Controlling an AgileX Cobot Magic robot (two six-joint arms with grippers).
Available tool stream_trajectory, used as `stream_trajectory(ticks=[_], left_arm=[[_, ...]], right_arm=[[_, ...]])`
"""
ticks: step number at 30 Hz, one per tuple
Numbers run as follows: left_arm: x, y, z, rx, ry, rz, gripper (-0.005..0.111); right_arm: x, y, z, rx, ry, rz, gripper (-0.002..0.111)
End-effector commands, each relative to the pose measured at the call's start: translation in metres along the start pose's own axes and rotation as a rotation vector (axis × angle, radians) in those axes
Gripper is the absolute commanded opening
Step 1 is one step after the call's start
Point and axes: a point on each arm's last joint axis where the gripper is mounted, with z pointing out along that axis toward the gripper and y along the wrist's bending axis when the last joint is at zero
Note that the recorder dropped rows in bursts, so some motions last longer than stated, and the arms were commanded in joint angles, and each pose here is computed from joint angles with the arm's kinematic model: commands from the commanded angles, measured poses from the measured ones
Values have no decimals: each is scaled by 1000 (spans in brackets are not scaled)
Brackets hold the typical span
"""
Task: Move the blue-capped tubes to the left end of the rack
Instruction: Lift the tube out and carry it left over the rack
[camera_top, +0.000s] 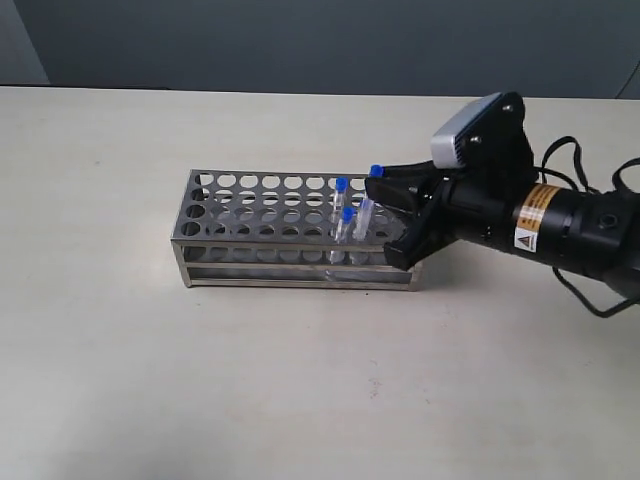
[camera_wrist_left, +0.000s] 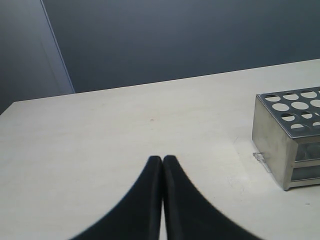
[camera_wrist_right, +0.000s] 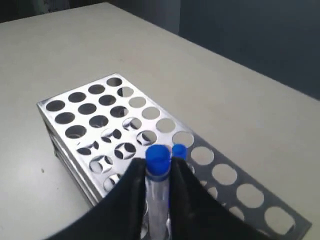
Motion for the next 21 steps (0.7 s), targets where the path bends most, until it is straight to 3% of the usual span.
stream_trajectory(ticks=[1, 11, 21], left_arm=[[-2, -1, -1, 11, -12, 1, 1], [-2, -1, -1, 11, -12, 1, 1], [-2, -1, -1, 11, -12, 1, 1]], right_arm=[[-21, 1, -12, 21, -60, -41, -1], [-67, -2, -6, 22, -193, -108, -1], [-90, 33, 69, -148, -164, -229, -1]])
